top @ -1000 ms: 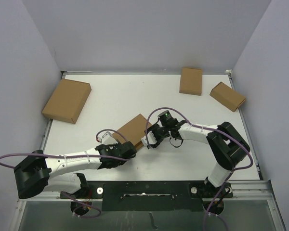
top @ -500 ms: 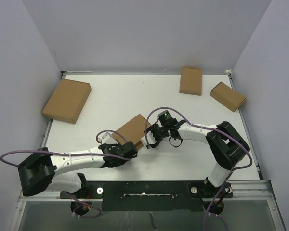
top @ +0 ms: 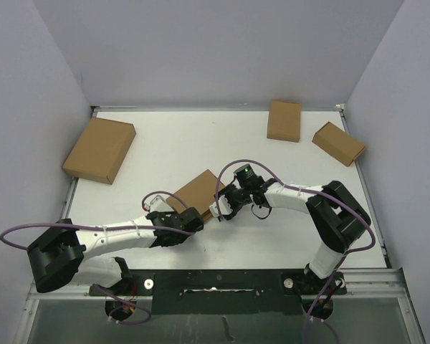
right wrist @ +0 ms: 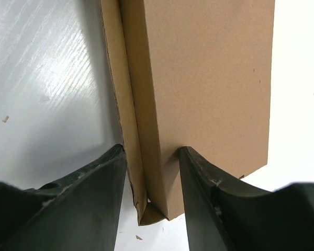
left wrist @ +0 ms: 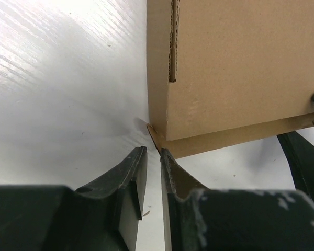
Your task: Fold the paper box
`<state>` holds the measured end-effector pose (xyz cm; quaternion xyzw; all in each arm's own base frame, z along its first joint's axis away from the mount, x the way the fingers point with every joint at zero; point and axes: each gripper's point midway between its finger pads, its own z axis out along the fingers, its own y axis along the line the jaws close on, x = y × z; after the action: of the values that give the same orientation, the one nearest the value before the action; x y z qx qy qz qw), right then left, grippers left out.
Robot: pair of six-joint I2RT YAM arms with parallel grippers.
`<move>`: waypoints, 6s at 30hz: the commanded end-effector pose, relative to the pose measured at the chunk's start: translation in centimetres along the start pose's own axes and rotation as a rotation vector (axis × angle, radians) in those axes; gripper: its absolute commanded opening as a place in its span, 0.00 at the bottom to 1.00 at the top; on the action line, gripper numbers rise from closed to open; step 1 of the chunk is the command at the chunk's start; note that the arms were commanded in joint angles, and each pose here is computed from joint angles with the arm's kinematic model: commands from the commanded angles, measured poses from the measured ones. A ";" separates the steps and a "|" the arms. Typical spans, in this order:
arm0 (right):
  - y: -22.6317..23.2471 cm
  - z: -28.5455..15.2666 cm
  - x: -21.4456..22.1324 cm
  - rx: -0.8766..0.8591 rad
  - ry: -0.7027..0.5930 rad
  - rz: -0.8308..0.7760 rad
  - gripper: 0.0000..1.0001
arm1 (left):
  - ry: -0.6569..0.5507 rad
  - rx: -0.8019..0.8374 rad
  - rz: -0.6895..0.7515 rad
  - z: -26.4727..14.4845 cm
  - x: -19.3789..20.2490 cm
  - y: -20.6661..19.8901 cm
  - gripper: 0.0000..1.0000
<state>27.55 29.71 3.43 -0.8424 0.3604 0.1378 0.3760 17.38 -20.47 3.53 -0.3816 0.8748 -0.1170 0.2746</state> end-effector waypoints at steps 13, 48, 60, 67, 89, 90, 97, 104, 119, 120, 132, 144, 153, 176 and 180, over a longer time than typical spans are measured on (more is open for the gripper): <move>1.8 0.8 -0.5 -0.071 -0.014 0.041 0.43 | -0.009 -0.009 0.018 0.4 0.1 -1.0 0.08; 2.1 0.9 -0.4 -0.086 -0.011 0.046 0.41 | 0.054 -0.143 0.136 0.0 1.7 -2.2 0.05; 2.3 1.1 -0.5 -0.093 -0.013 0.047 0.40 | 0.103 -0.151 0.148 0.3 1.6 -2.5 0.05; 2.3 1.1 -0.5 -0.095 -0.014 0.047 0.40 | 0.109 -0.161 0.163 0.4 1.5 -2.7 0.06; 2.5 1.2 -0.5 -0.105 -0.014 0.051 0.40 | 0.059 -0.139 0.126 -1.4 -0.7 -2.7 0.21; 2.6 1.2 -0.5 -0.106 -0.014 0.051 0.40 | 0.060 -0.135 0.123 -1.4 -0.7 -2.7 0.21; 2.6 1.3 -0.5 -0.109 -0.014 0.051 0.40 | 0.063 -0.142 0.111 -1.2 -0.6 -2.2 0.21; 2.6 1.3 -0.5 -0.109 -0.014 0.050 0.40 | 0.072 -0.160 0.109 -1.6 -0.4 -1.1 0.22; 2.8 1.3 -0.5 -0.113 -0.014 0.051 0.40 | 0.056 -0.166 0.107 -0.6 -0.4 -0.8 0.24; 2.7 1.3 -0.5 -0.113 -0.015 0.051 0.40 | 0.054 -0.168 0.106 -0.5 -0.5 -0.9 0.23; 2.7 1.3 -0.6 -0.113 -0.017 0.048 0.40 | 0.065 -0.184 0.122 0.3 0.2 -0.8 0.10; 2.8 1.4 -0.6 -0.115 -0.016 0.048 0.40 | 0.033 -0.164 0.129 -0.7 -0.3 -1.4 0.22; 2.7 1.4 -0.7 -0.116 -0.017 0.047 0.40 | -0.009 -0.143 0.100 -0.5 0.3 -1.3 0.24; 2.8 1.5 -0.7 -0.120 -0.017 0.045 0.40 | -0.095 -0.150 0.039 -0.7 -0.3 -0.1 0.25; 2.9 1.5 -0.7 -0.122 -0.016 0.047 0.40 | -0.116 -0.170 0.031 -0.8 -0.7 0.6 0.25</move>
<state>27.27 30.65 3.47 -0.8486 0.3483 0.1398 0.3729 16.73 -21.17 3.65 -0.3798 0.8854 -0.0358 0.2655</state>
